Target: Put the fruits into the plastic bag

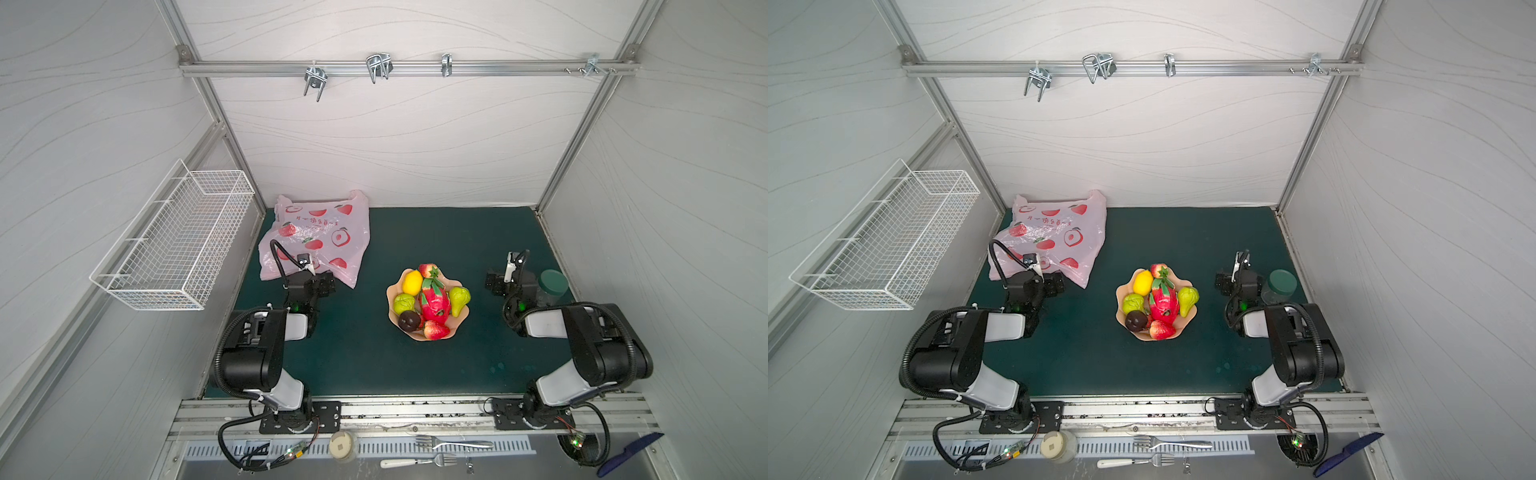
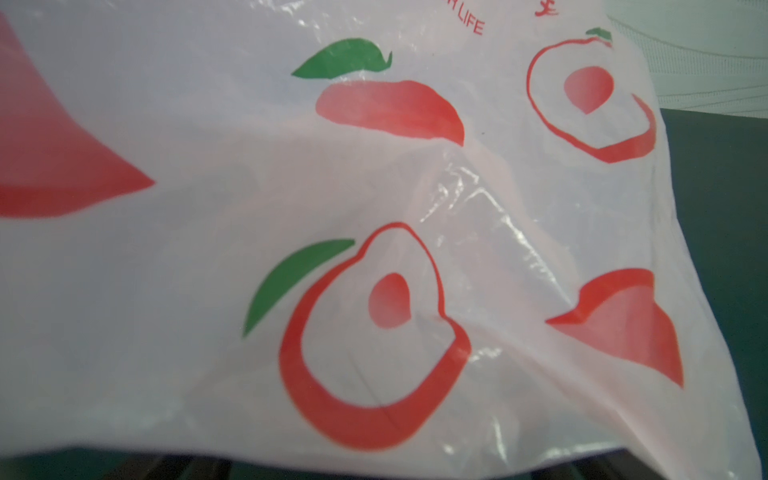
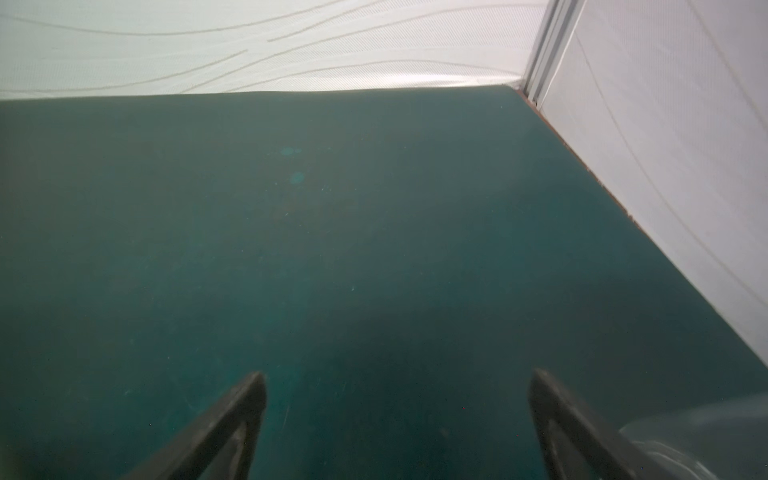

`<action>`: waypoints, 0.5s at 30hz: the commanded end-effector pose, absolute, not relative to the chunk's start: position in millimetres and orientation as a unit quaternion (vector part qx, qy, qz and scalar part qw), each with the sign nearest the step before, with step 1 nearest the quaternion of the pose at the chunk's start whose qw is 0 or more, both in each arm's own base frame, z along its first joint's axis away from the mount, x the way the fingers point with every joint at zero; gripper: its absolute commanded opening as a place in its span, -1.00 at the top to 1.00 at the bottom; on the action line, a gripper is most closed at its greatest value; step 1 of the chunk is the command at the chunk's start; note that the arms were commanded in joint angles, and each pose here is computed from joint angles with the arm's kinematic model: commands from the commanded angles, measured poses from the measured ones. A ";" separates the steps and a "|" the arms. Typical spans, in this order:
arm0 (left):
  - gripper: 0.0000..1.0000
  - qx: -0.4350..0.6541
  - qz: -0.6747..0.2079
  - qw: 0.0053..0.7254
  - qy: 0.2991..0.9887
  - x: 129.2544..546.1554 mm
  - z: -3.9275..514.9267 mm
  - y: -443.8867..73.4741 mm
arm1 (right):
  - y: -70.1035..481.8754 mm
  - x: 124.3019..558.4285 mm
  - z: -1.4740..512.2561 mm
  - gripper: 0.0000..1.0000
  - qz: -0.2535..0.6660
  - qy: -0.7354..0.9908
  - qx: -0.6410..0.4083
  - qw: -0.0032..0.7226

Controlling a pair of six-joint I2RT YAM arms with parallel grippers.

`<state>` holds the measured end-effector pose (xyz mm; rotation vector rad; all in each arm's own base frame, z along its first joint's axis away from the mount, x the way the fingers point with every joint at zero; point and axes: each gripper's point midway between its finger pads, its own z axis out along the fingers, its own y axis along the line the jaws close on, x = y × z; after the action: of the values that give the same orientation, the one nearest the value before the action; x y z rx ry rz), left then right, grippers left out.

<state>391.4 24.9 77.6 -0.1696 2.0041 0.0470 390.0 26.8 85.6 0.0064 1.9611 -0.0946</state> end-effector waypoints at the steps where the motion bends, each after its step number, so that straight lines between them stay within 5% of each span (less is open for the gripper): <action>1: -0.99 -0.065 0.016 0.561 0.825 401.9 113.5 24.9 | 28.8 389.6 120.0 -0.98 -0.057 0.820 -0.002 0.569; 15: -0.99 -0.113 -0.091 0.542 0.828 333.1 193.1 -14.3 | 50.9 332.5 181.2 -0.98 0.058 0.850 0.007 0.523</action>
<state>346.6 5.8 180.1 -0.2497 1.9167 -0.0973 350.2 38.3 184.2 0.0231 1.9321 0.0309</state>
